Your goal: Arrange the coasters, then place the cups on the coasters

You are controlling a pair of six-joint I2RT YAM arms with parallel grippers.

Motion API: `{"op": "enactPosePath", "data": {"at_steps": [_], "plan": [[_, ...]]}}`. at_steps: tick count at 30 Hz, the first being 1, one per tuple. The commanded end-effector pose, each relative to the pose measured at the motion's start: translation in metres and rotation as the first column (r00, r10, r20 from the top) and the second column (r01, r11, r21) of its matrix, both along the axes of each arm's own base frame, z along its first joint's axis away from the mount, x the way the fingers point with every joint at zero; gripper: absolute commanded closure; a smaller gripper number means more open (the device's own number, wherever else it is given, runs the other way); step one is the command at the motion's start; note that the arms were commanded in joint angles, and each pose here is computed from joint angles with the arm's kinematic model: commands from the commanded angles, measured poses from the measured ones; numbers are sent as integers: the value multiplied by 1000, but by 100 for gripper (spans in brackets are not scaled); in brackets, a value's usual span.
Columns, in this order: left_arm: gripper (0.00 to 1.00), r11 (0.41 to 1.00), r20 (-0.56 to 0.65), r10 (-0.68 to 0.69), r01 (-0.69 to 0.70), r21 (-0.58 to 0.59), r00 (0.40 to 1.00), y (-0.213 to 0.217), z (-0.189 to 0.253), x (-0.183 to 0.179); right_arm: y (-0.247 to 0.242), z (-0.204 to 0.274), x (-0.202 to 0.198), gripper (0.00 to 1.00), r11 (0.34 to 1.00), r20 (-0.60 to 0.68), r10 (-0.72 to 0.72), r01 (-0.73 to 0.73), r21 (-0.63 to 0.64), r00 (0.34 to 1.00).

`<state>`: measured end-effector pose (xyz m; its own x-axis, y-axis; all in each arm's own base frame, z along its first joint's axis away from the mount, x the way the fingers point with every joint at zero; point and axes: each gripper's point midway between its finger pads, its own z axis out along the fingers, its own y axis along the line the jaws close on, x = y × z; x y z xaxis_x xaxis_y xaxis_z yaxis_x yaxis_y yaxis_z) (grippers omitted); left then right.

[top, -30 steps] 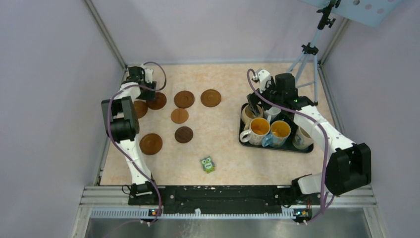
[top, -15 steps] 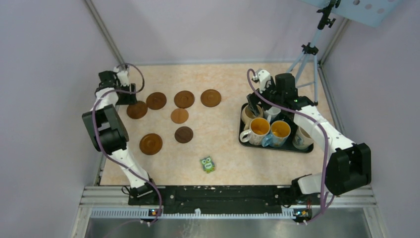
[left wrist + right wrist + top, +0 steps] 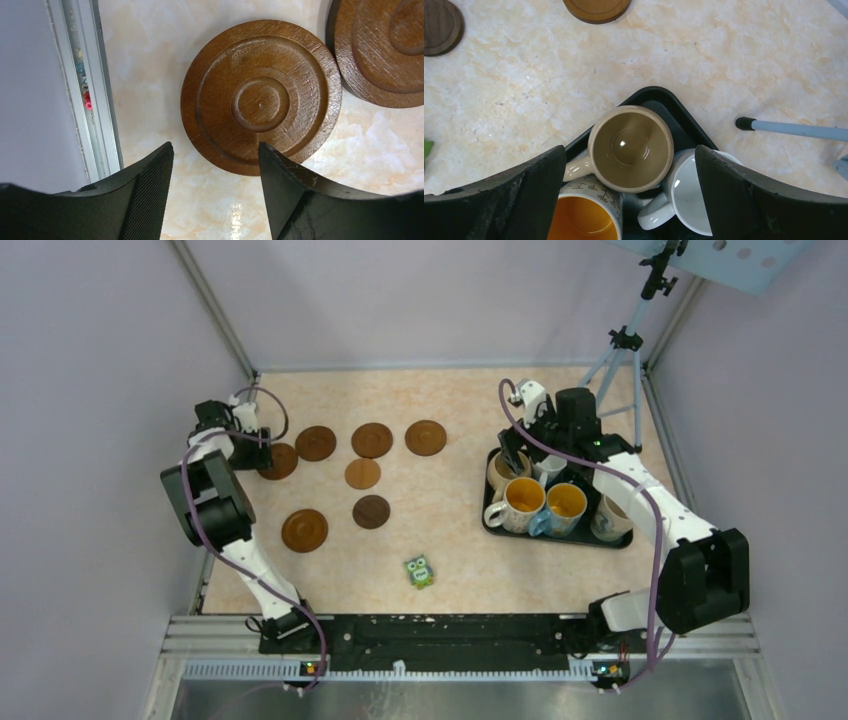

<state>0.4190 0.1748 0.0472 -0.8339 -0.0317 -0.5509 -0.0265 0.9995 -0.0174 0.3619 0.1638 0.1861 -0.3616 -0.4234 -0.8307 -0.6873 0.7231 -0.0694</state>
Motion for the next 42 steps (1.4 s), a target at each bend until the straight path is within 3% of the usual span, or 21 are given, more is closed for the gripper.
{"op": "enactPosePath", "data": {"at_steps": [1, 7, 19, 32, 37, 42], "plan": [[32, 1000, 8, -28, 28, -12, 1000, 0, -10, 9, 0, 12, 3, 1, 1000, 49, 15, -16, 7, 999], [34, 999, 4, -21, 21, -25, 1000, 3, -21, 20, 0, 11, 3, 1, 1000, 46, 15, -15, 7, 999], [48, 998, 23, 26, -27, 51, 999, 39, -29, 54, -1, 8, 4, 1, 1000, 42, 11, -11, 3, 999], [49, 1000, 78, 9, -11, 17, 997, 46, -30, 94, -1, 5, 4, 1, 1000, 37, 10, -10, -4, 999], [36, 1000, 113, -3, 0, 24, 994, 48, -15, 103, -1, 5, 4, 1, 1000, 35, 13, -13, -3, 999], [23, 999, 219, -45, 40, 28, 975, 43, 34, 116, 0, 8, 3, 1, 1000, 38, 14, -14, 3, 999]]}}
